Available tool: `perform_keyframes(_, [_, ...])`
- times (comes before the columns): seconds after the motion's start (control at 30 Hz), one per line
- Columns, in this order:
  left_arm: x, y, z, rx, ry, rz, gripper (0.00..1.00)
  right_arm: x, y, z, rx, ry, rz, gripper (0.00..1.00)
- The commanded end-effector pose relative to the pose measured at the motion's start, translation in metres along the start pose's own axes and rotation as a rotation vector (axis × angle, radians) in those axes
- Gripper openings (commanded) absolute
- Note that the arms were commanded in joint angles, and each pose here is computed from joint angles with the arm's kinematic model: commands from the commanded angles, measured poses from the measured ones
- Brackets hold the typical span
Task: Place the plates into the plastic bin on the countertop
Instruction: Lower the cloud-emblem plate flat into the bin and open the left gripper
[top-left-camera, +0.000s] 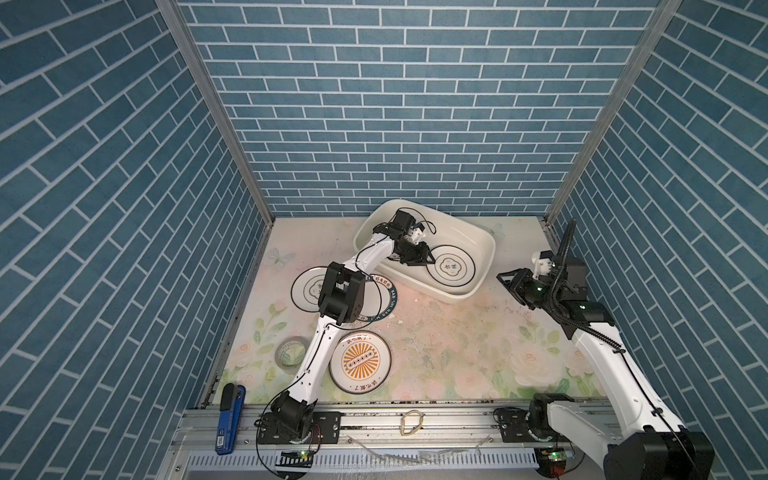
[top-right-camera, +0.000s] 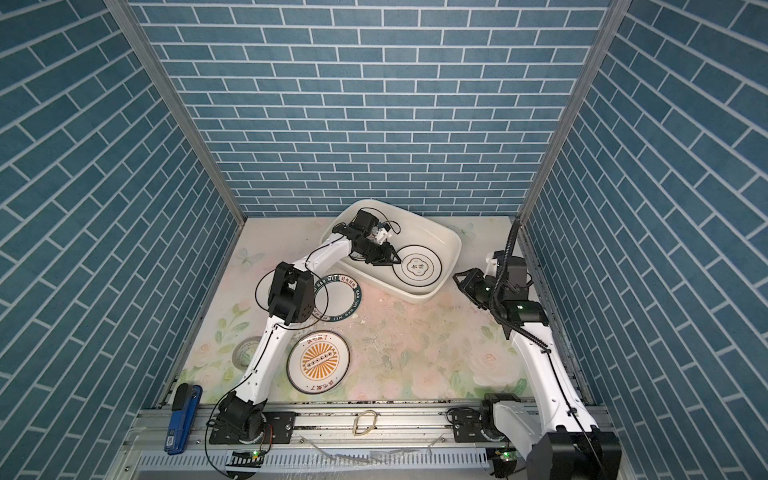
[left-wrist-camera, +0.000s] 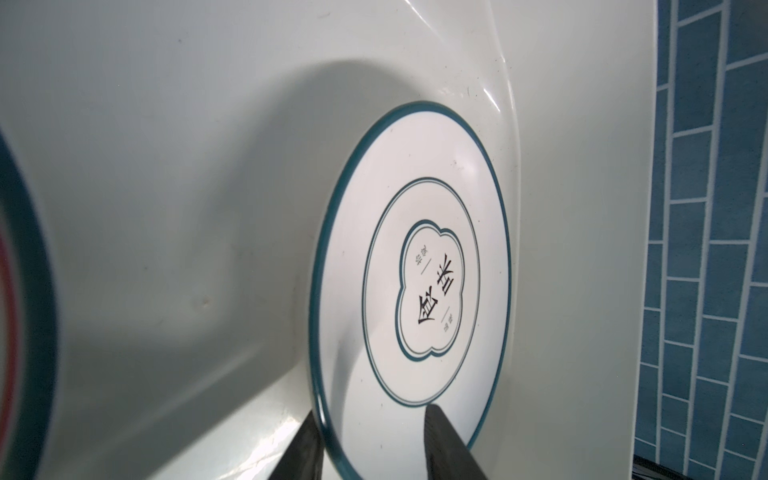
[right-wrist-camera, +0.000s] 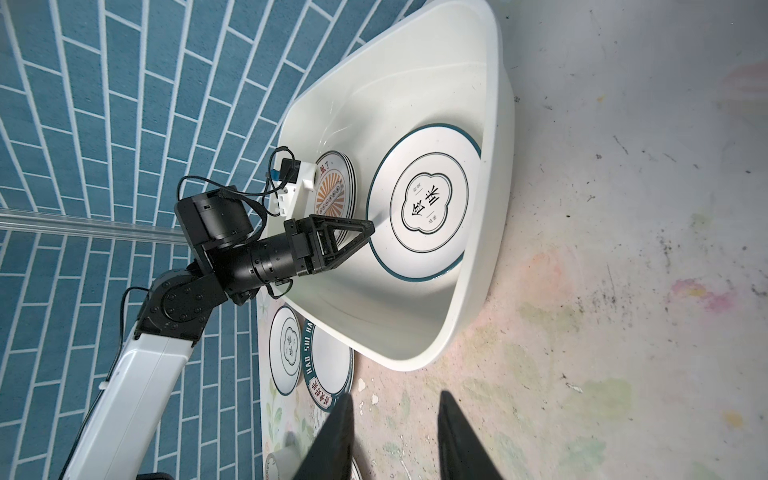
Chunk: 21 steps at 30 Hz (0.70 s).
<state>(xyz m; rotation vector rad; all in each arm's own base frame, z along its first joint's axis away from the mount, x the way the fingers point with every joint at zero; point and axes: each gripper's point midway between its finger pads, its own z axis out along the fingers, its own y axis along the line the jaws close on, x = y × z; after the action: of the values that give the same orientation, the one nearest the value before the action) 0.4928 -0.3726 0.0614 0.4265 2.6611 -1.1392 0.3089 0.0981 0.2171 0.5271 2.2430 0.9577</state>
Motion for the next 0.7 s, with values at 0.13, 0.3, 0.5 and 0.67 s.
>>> perform_keyframes(0.13, [-0.0035, -0.0121, -0.0139, -0.003, -0.013, 0.033, 0.43, -0.0026, 0.0048, -0.0013, -0.026, -0.010, 0.020, 0.35])
perform_keyframes(0.3, [-0.0027, -0.0114, -0.0140, -0.006, -0.011, 0.031, 0.43, -0.0022, 0.0045, -0.0012, -0.027, -0.010, 0.020, 0.35])
perform_keyframes(0.5, [-0.0023, -0.0107, -0.0154, -0.013, -0.011, 0.034, 0.44, -0.0037, 0.0057, -0.0006, -0.031, -0.010, 0.019, 0.35])
perform_keyframes(0.67, [-0.0055, -0.0122, -0.0213, -0.022, -0.022, 0.046, 0.44, -0.0041, 0.0070, -0.0007, -0.034, -0.008, 0.015, 0.35])
